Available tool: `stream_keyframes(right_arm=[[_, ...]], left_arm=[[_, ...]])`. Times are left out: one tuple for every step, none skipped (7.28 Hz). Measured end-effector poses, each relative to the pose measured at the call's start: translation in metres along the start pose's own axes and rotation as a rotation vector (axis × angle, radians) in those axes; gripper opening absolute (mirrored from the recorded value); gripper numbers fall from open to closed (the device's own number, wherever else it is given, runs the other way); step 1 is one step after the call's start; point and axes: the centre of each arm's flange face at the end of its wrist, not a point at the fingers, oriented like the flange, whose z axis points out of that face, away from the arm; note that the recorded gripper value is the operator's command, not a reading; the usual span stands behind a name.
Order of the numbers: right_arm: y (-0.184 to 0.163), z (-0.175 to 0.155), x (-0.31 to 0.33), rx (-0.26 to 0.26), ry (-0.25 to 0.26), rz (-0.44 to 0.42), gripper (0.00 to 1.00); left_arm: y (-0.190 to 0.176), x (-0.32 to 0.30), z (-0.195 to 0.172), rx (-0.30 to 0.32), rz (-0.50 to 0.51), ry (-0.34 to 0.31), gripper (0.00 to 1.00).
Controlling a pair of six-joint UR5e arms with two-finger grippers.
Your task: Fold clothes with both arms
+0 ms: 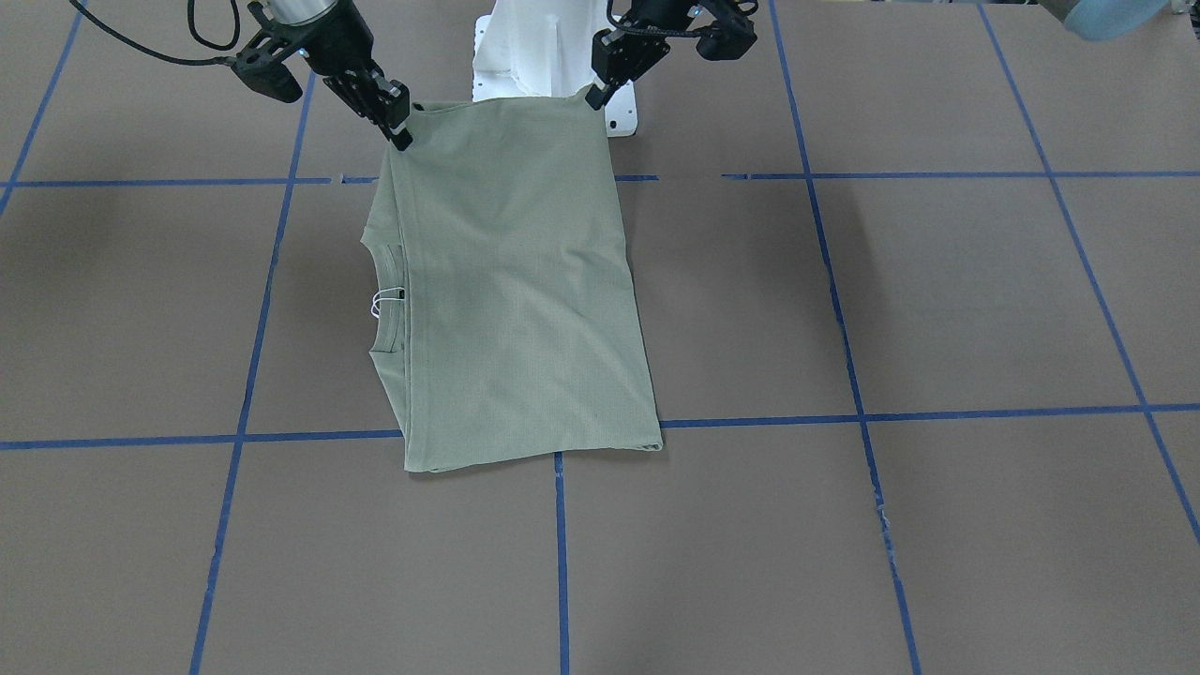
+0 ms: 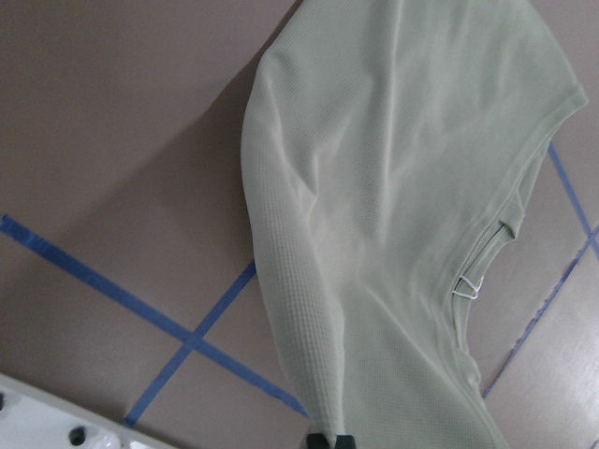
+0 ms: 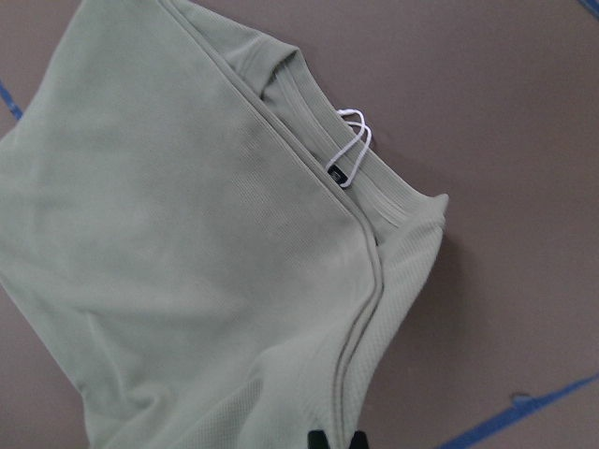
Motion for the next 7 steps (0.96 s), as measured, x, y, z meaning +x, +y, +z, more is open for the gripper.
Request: stream_keyframes(right_arm=[[-0.023, 0.009, -0.024, 0.032, -0.016, 0.0, 0.0], [-0.052, 0.023, -0.05, 0.063, -0.015, -0.007, 0.0], [-0.079, 0.041, -0.074, 0.091, -0.003, -0.018, 0.0], [-0.103, 0.062, -0.096, 0.119, 0.017, -0.032, 0.0], [-0.122, 0.085, -0.112, 0.141, 0.048, -0.058, 0.0], [-0.138, 0.108, -0.125, 0.154, 0.084, -0.086, 0.0], [-0.152, 0.128, -0.142, 0.154, 0.116, -0.115, 0.99]], left_arm=[[-0.026, 0.014, 0.008, 0.056, 0.036, 0.009, 0.0], [-0.059, 0.023, 0.022, 0.121, 0.078, 0.003, 0.0], [-0.089, 0.029, 0.036, 0.175, 0.108, -0.005, 0.0], [-0.115, 0.034, 0.056, 0.21, 0.125, -0.005, 0.0], [-0.138, 0.037, 0.08, 0.234, 0.131, 0.002, 0.0], [-0.161, 0.038, 0.106, 0.254, 0.139, 0.006, 0.0], [-0.187, 0.038, 0.131, 0.28, 0.164, 0.0, 0.41]])
